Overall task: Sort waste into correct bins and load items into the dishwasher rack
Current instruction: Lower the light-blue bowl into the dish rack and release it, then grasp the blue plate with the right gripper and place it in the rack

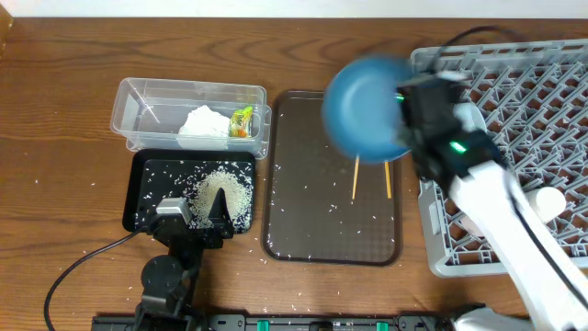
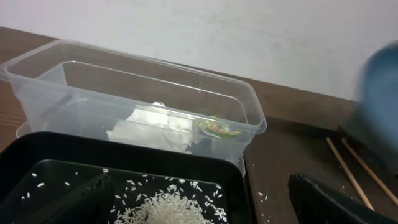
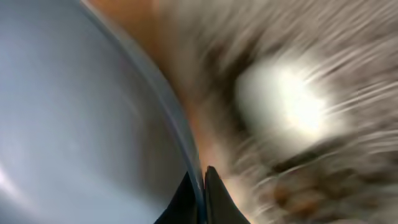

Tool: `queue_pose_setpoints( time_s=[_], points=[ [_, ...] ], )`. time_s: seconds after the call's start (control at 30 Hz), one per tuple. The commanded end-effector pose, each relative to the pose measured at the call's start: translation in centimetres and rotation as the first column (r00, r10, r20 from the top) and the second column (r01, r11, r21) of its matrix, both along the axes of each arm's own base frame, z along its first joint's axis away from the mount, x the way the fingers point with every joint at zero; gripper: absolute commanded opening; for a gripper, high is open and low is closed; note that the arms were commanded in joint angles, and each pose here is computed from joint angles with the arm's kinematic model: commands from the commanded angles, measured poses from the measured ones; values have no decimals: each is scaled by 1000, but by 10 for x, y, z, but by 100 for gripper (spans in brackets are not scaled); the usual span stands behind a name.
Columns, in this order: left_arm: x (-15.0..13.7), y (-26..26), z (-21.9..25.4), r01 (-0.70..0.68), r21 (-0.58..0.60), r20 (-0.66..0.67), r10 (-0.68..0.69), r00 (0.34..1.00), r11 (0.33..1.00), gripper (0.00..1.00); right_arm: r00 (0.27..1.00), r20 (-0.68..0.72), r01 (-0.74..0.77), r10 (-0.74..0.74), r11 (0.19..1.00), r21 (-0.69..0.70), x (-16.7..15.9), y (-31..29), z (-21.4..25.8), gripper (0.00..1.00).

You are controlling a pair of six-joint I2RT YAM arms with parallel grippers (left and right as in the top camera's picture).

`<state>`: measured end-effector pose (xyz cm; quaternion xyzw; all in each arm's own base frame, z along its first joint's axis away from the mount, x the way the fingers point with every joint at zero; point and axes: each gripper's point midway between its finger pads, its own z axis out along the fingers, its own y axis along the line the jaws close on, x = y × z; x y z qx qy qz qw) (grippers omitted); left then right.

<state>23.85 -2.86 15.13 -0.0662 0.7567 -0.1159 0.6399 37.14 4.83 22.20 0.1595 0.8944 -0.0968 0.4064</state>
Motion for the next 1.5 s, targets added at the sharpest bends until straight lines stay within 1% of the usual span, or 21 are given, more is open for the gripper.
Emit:
queue_pose_setpoints(
  time_s=[0.0,0.07,0.2,0.33,0.4,0.53,0.63,0.8,0.93,1.0,1.1,1.23,1.3,1.33,1.47],
  points=[
    [1,4,-14,-22,0,-31,22,999,1000,92,902,296,405,-316,856,-321,-31,-91,92,1],
    [1,4,-14,-22,0,-31,22,999,1000,92,870,340,477,-357,782,-401,-42,-114,117,1],
    [1,4,-14,-22,0,-31,22,999,1000,91,856,291,516,-427,668,-536,-47,-156,127,1],
    [1,4,-14,-22,0,-31,22,999,1000,91,807,243,564,-539,580,-587,-50,-200,112,1],
    [1,4,-14,-22,0,-31,22,999,1000,92,794,211,563,-570,556,-611,-49,-213,102,1],
    [1,4,-14,-22,0,-31,22,999,1000,91,790,131,512,-598,529,-676,-38,-226,76,1],
    [1,4,-14,-22,0,-31,22,999,1000,92,781,90,462,-618,475,-749,-24,-230,62,1],
    [1,4,-14,-22,0,-31,22,999,1000,92,819,-4,333,-574,481,-811,5,-214,34,1],
    [1,4,-14,-22,0,-31,22,999,1000,91,833,-68,246,-549,479,-843,16,-202,15,1],
    [1,4,-14,-22,0,-31,22,999,1000,92,829,-55,257,-557,466,-847,18,-201,15,1],
    [1,4,-14,-22,0,-31,22,999,1000,92,822,-28,280,-569,447,-850,17,-202,25,1],
    [1,4,-14,-22,0,-31,22,999,1000,91,814,-11,287,-581,419,-862,14,-212,52,1],
    [1,4,-14,-22,0,-31,22,999,1000,92,806,16,316,-592,407,-857,9,-219,68,1],
    [1,4,-14,-22,0,-31,22,999,1000,92,804,38,342,-593,409,-846,6,-223,75,1],
    [1,4,-14,-22,0,-31,22,999,1000,91,815,39,340,-579,423,-840,6,-224,79,1]
  ],
)
